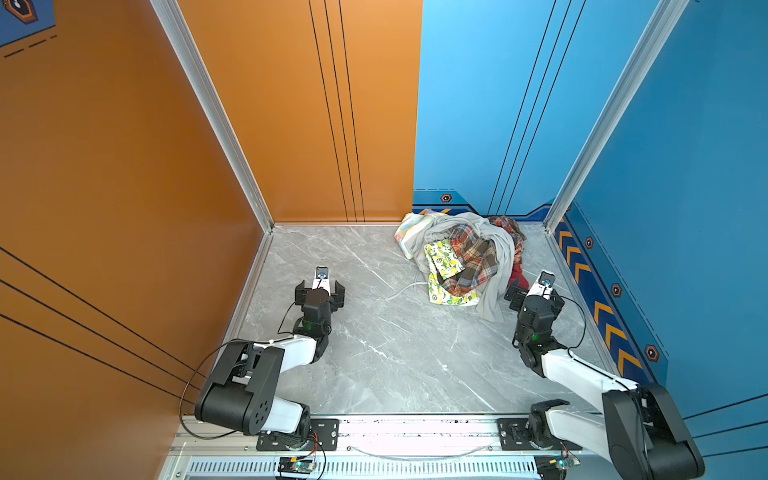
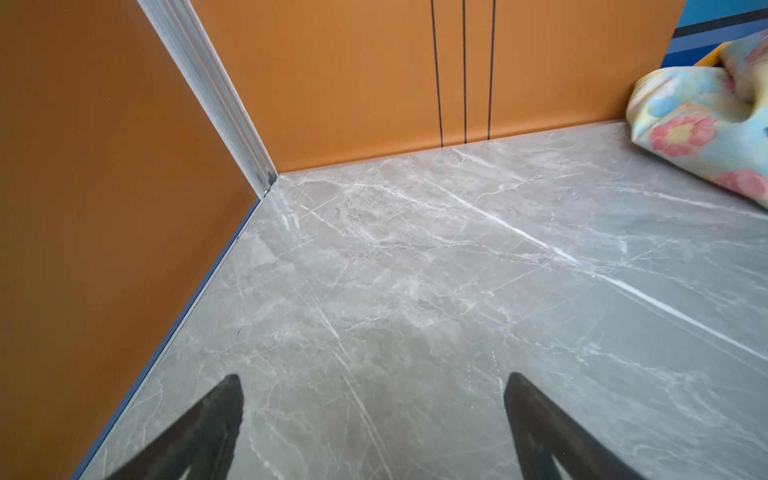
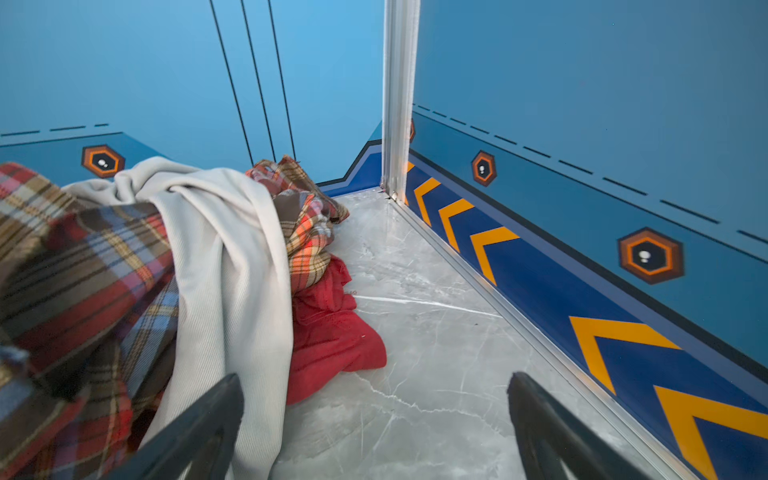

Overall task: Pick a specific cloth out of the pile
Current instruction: 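Reach the right gripper to the red cloth while the left arm extends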

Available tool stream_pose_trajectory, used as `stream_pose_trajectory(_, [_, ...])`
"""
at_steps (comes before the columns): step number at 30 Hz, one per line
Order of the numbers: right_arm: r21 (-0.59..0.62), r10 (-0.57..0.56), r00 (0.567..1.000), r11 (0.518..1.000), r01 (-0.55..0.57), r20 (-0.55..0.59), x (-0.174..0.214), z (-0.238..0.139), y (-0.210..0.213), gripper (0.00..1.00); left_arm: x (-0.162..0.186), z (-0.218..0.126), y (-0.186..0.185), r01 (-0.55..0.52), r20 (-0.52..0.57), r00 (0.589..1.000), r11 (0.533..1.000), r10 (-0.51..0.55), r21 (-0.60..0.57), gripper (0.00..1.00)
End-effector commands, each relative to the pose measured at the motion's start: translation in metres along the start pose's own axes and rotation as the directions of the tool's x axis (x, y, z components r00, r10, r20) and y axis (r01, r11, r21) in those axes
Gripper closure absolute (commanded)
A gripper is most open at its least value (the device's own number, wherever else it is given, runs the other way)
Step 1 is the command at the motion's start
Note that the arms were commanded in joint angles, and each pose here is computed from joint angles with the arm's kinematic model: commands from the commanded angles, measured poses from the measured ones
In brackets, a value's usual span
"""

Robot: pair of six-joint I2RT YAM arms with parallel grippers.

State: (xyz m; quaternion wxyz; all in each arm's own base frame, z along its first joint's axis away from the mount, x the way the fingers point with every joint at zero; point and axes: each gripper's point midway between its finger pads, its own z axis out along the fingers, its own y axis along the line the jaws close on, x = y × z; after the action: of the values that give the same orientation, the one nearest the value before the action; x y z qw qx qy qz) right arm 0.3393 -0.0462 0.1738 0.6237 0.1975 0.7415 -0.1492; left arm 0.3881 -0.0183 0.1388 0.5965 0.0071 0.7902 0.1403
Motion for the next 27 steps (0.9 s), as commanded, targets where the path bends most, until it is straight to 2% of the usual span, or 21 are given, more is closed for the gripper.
stream_pose_trajectory(1, [0.12,0.015,0.996,0.993,-0.005,-0.085,0.009,-0.005,-0.024,0.0,-0.017,-0.005,0.004,-0.024,-0.011,1.0,0.999,0.024,-0.026,0.02])
stream_pose_trajectory(7, [0.131,0.037,0.994,0.991,-0.023,-0.104,-0.013,-0.012,-0.026,0.0,-0.043,-0.013,-0.007,0.102,-0.04,0.994,0.994,-0.101,0.032,0.02])
stream_pose_trajectory(12, [0.119,0.063,0.992,0.992,-0.05,-0.11,-0.038,-0.015,-0.025,0.0,-0.055,-0.023,-0.032,0.144,-0.117,0.985,0.981,-0.13,0.127,0.02])
stream_pose_trajectory(20, [0.038,0.094,0.981,0.995,-0.089,-0.172,-0.074,-0.014,-0.009,0.0,-0.068,-0.036,-0.077,0.244,-0.267,0.951,0.911,-0.157,0.333,0.02])
stream_pose_trajectory(27, [-0.051,0.072,0.964,0.995,-0.088,-0.255,-0.098,-0.013,0.012,0.0,-0.074,-0.04,-0.1,0.314,-0.342,0.924,0.851,-0.172,0.42,0.02])
